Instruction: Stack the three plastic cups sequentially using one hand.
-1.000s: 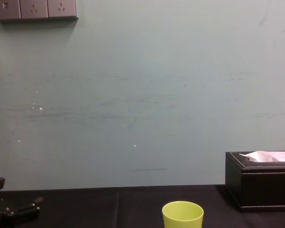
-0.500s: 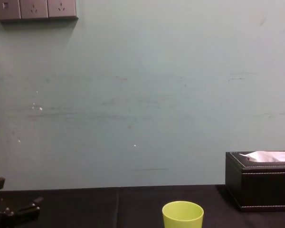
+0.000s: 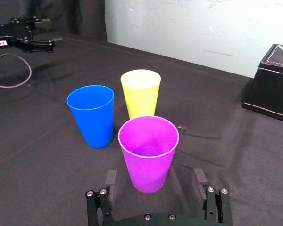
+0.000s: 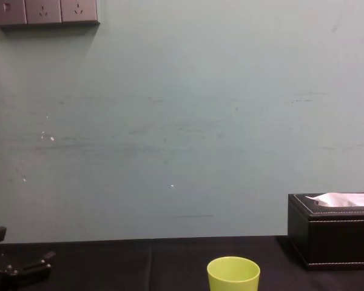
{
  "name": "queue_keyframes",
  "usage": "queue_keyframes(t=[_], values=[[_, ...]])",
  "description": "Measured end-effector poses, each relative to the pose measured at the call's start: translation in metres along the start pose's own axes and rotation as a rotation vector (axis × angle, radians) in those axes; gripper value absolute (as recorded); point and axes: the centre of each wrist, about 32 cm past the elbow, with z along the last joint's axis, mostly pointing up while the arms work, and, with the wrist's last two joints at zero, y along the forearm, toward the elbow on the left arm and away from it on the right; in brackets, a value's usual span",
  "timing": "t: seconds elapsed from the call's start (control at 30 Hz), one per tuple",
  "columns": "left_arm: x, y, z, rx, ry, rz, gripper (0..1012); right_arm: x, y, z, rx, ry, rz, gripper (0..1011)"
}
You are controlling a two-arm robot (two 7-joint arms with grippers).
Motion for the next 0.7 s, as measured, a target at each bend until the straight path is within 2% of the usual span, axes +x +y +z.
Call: queue_keyframes(t=[0.7], values=[[0.0000,0.000,0.000,0.000,0.000,0.000,1000,-0.0034,0.022,-0.001,0.003,0.005,0.022,1000]])
